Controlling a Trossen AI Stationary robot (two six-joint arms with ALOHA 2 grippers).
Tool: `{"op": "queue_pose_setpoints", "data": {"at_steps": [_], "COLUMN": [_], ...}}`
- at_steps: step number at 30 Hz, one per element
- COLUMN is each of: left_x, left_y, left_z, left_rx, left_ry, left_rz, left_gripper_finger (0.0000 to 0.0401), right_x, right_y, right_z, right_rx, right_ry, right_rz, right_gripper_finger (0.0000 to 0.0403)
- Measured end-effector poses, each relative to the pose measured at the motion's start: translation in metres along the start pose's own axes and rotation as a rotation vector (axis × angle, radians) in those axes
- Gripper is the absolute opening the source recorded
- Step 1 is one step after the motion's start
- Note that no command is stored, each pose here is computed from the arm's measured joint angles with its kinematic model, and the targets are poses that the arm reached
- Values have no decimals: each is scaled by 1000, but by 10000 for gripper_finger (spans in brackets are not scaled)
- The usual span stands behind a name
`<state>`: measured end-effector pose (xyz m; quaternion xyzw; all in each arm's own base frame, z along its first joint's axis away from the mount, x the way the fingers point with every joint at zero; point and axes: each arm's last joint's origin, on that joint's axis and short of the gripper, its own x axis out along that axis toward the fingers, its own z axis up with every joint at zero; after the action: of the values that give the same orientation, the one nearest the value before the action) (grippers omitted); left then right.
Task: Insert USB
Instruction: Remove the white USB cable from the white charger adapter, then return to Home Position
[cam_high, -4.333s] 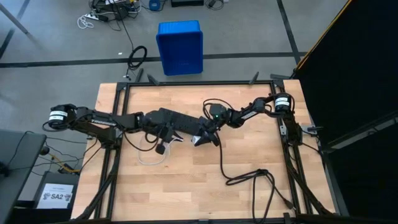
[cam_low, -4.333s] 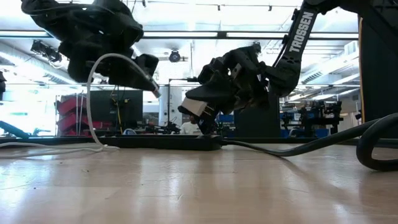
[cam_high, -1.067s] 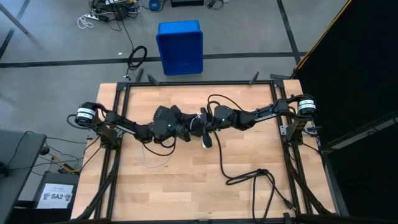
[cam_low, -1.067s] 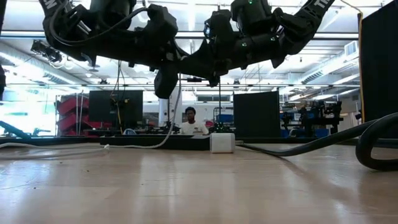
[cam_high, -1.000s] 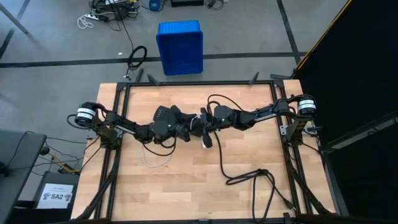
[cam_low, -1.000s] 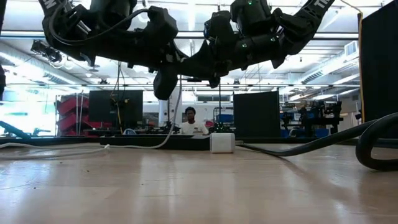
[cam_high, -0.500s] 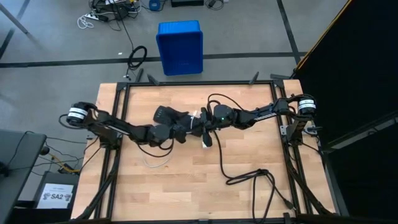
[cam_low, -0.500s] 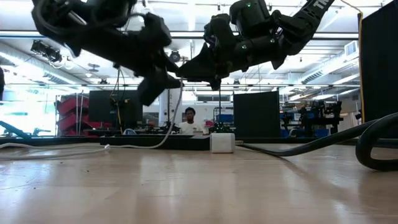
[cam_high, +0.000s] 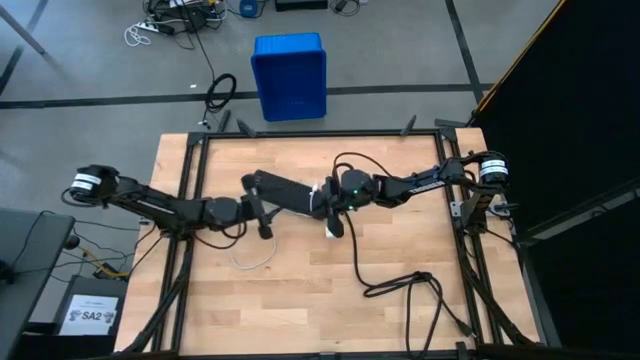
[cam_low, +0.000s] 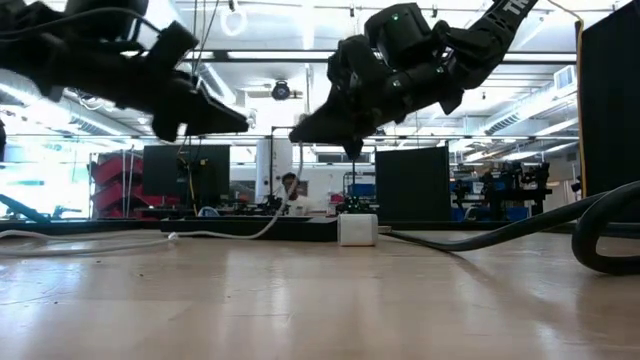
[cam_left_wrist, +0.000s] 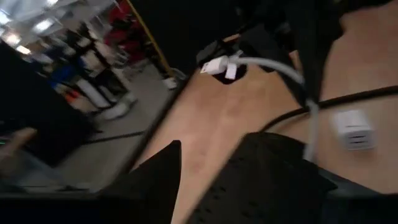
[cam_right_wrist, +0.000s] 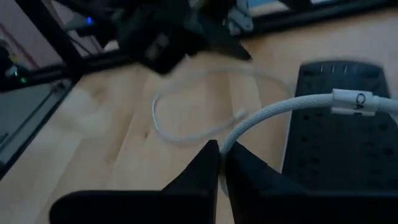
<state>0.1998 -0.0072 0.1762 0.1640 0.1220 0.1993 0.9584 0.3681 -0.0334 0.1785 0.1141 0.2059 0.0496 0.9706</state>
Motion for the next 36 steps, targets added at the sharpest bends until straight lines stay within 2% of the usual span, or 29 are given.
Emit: {"op": "queue_pose_setpoints", "data": {"at_steps": [6, 10, 14, 22, 27, 31, 36], "left_x": [-3, -3, -3, -3, -3, -3, 0], "left_y": [0, -1, -1, -2, -3, -2, 1], "left_z": [-6, -3, -2, -2, -2, -1, 4], "left_rx": [-80, -118, -139, -138, -137, -122, -130], "left_ry": [0, -36, -53, -55, -60, -62, -84], "left_rz": [-22, -61, -86, -102, -129, -128, -150], "left_gripper_finger": [198, 198, 198, 198, 198, 198, 198], "right_x": [-2, -4, -3, -4, -6, -25, -62], "right_y": [-6, -9, -7, -4, -5, -10, -14], "right_z": [-15, -19, -20, -21, -18, -2, 29], "right_rx": [48, 46, 17, 44, 46, 38, 24], "right_ry": [160, 197, 210, 224, 221, 193, 108], "right_rz": [-17, -45, -45, 43, 45, 20, -22], "right_gripper_finger": [0, 15, 63, 203, 270, 293, 288]}}
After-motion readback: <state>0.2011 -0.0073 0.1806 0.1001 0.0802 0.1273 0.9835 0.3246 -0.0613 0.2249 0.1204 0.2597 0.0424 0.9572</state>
